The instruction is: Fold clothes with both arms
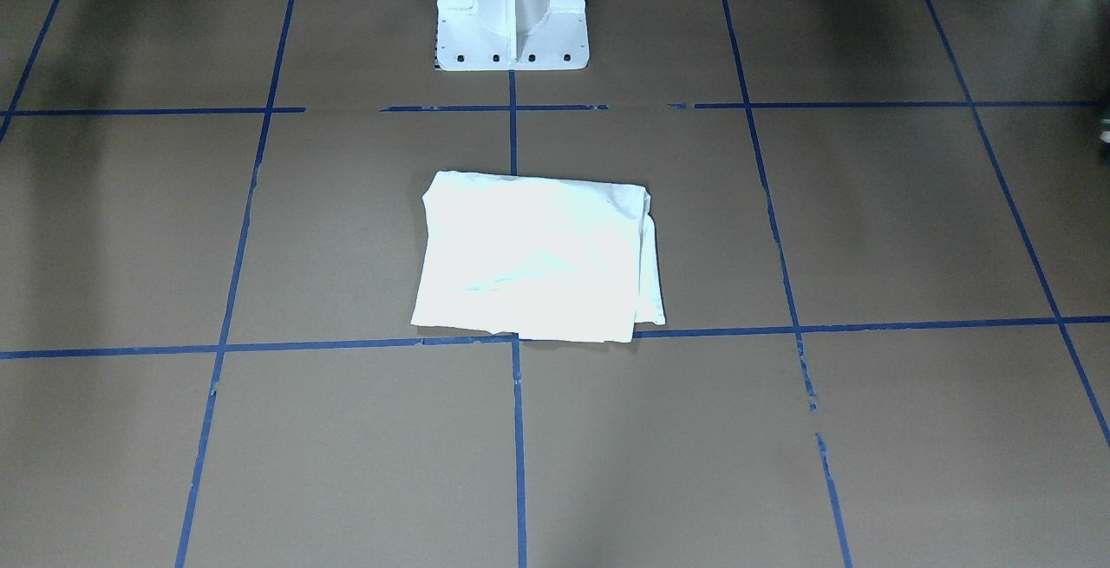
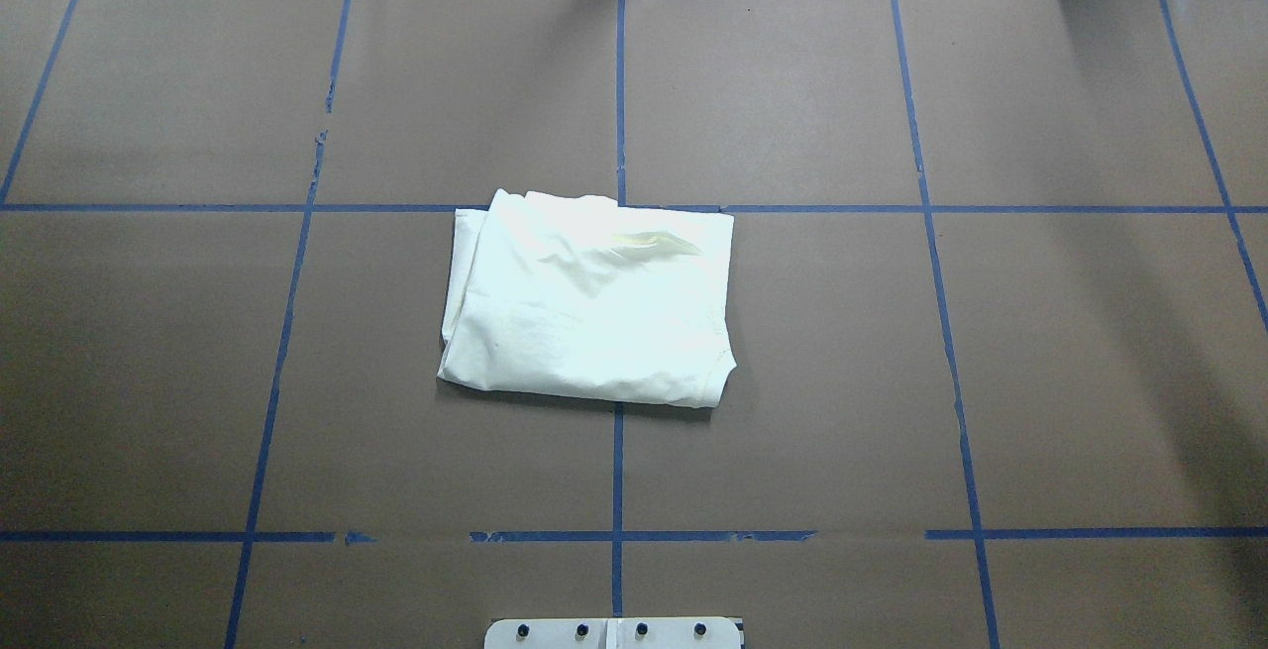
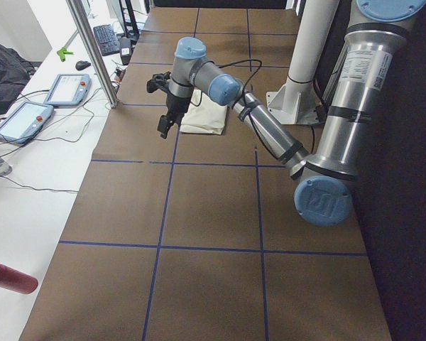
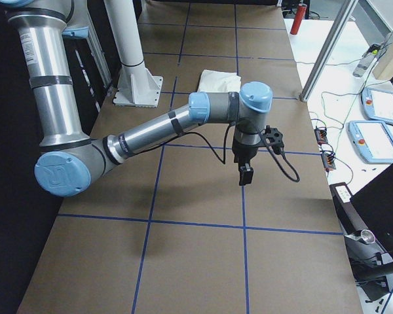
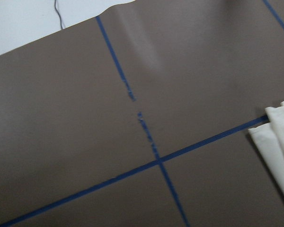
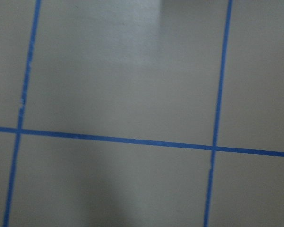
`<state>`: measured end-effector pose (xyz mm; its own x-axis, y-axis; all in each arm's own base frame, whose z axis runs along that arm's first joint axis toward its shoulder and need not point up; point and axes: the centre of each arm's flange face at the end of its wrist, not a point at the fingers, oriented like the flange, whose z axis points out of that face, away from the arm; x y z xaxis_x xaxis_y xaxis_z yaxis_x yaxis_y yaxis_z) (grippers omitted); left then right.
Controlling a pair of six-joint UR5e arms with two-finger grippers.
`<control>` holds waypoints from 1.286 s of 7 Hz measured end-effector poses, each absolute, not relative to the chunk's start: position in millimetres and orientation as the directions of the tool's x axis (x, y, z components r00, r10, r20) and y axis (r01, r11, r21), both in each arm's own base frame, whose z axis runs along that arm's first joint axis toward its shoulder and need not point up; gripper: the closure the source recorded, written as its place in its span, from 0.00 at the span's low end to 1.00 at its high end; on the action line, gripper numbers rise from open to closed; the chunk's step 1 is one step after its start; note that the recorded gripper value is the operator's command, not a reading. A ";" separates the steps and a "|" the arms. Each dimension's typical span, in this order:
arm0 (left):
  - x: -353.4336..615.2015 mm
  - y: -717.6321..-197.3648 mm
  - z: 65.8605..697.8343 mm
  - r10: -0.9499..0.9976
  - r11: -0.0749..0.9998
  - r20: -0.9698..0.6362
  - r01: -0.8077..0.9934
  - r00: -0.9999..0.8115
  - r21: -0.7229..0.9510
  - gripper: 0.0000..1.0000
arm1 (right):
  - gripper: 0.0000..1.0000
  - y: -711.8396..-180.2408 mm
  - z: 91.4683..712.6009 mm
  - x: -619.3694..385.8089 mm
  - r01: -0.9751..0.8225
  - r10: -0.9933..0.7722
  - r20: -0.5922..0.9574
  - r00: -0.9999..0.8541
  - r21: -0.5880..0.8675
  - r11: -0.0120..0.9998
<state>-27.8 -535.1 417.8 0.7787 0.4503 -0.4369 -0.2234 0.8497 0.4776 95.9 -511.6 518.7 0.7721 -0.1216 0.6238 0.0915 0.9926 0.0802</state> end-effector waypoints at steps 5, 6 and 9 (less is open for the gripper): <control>-109.1 -496.5 614.6 0.236 0.971 -0.646 -0.144 0.726 0.193 0.00 | 0.00 -431.1 627.4 126.8 0.044 -0.038 0.645 0.763 0.007 0.999; -106.0 -487.0 621.1 0.192 0.981 -0.673 -0.113 0.714 0.160 0.00 | 0.00 -430.7 634.0 126.0 0.038 -0.025 0.651 0.759 -0.005 0.999; -103.1 -483.5 620.2 0.119 0.992 -0.690 -0.058 0.714 0.111 0.00 | 0.00 -435.1 633.2 124.7 0.030 -0.020 0.666 0.746 -0.004 1.000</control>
